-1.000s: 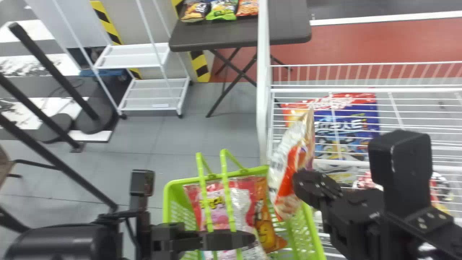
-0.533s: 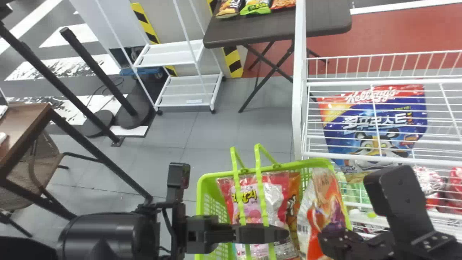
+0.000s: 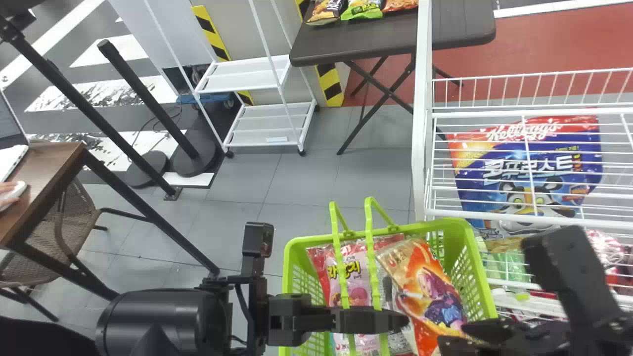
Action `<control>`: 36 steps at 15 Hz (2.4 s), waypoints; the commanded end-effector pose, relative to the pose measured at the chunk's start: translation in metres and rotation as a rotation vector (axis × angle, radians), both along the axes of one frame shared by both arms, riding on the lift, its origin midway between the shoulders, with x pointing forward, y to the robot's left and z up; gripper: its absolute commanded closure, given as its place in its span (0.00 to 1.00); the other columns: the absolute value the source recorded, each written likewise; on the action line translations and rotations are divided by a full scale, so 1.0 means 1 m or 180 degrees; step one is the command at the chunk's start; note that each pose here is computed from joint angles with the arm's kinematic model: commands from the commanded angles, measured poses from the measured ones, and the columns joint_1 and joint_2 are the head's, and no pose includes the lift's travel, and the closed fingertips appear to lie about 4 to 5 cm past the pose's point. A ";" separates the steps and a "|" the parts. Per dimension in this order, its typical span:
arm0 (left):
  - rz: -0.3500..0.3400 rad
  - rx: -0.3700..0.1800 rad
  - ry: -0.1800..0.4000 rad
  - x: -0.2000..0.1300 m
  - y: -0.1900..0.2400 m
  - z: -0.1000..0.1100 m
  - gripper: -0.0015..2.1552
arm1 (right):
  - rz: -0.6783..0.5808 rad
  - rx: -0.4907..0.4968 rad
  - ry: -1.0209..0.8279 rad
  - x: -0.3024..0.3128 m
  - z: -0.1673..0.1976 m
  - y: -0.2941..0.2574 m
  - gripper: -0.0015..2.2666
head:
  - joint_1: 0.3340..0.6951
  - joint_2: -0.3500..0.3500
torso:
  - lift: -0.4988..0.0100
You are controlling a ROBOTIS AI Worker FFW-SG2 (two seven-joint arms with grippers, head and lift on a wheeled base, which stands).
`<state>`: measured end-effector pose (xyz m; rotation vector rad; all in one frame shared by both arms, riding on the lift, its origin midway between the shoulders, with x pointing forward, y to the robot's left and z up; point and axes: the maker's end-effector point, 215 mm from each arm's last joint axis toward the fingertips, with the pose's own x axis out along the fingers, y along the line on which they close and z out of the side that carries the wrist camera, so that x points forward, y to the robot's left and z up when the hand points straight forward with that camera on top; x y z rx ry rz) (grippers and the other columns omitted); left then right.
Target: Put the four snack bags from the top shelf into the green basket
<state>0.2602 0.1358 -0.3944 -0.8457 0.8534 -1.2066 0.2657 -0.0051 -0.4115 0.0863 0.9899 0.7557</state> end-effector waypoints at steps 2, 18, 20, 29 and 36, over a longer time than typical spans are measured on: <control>-0.0016 -0.0042 -0.0005 -0.001 -0.001 0.003 1.00 | -0.0660 0.0161 -0.0640 0.081 0.045 -0.055 0.03 | 1.00 0.89 | 0.98; 0.0105 -0.0343 0.0175 0.006 0.009 0.009 1.00 | -0.3174 -0.1555 -0.1784 0.286 0.038 -0.465 0.04 | 1.00 0.00 | 0.98; 0.0106 -0.0344 0.0179 0.006 0.010 0.008 1.00 | -0.3304 -0.1600 -0.1729 0.289 0.038 -0.492 0.04 | 1.00 0.00 | 0.98; 0.0175 -0.0330 0.0239 0.008 0.015 0.001 1.00 | -0.3118 -0.1292 -0.1988 0.366 0.017 -0.488 0.21 | 1.00 0.00 | 0.98; 0.0196 -0.0347 0.0258 0.009 0.016 -0.002 1.00 | -0.3218 -0.1210 -0.1844 0.355 0.004 -0.497 1.00 | 1.00 0.00 | 0.98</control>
